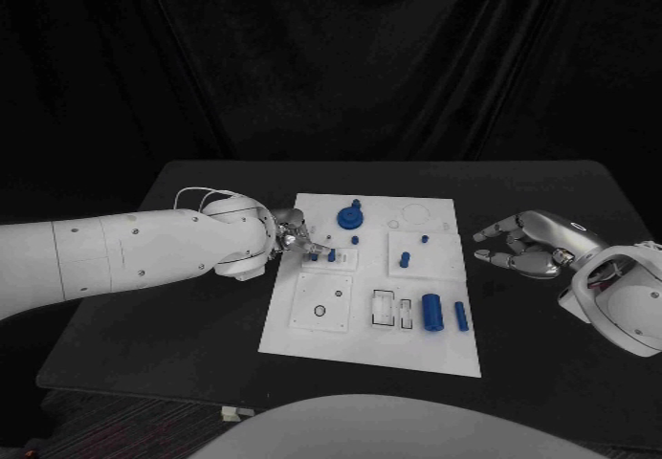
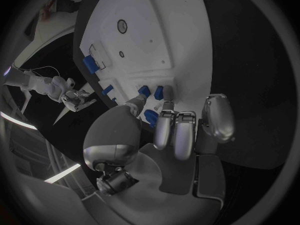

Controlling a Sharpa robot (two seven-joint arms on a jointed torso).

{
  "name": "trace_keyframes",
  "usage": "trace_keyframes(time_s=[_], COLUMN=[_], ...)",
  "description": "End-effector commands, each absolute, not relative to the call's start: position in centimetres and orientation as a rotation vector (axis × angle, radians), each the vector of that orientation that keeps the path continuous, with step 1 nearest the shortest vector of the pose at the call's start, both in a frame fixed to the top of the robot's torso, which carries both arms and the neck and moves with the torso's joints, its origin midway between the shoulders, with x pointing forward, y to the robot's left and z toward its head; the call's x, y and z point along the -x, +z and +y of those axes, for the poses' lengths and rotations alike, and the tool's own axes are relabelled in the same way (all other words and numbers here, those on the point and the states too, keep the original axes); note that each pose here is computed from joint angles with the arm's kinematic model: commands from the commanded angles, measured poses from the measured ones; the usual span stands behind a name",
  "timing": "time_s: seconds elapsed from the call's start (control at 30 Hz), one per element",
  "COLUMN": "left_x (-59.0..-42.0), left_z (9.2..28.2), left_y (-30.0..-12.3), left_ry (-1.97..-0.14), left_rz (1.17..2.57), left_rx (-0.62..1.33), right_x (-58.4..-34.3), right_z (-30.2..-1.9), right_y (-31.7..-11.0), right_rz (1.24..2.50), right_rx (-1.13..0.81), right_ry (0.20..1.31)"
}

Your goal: Assemble the parts on the task board

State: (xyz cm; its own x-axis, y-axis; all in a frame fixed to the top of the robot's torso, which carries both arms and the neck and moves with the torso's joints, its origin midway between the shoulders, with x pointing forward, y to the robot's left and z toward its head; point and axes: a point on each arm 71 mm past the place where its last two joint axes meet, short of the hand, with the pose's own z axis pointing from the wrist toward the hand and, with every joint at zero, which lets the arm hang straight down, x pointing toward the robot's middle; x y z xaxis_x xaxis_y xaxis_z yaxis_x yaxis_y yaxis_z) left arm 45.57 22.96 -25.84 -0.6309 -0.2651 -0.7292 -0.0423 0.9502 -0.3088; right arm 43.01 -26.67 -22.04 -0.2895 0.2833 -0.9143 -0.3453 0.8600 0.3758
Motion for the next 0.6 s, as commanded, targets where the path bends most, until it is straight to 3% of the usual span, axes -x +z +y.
trace_keyframes(time_s=[0.03,0.4,0.6], left_x=[-45.44,-45.63,-45.86], left_z=[22.75,23.01,23.09], left_y=[-26.06,-26.08,-25.55], left_ry=[-0.344,-0.332,-0.393], left_rz=[2.26,2.251,2.168], left_rx=[0.197,0.211,0.236], right_x=[-42.99,-43.01,-42.95], right_z=[-26.76,-26.79,-26.91], right_y=[-22.18,-22.27,-22.27], right_rz=[1.769,1.772,1.773], right_rx=[0.039,0.039,0.036], right_ry=[0.598,0.596,0.594])
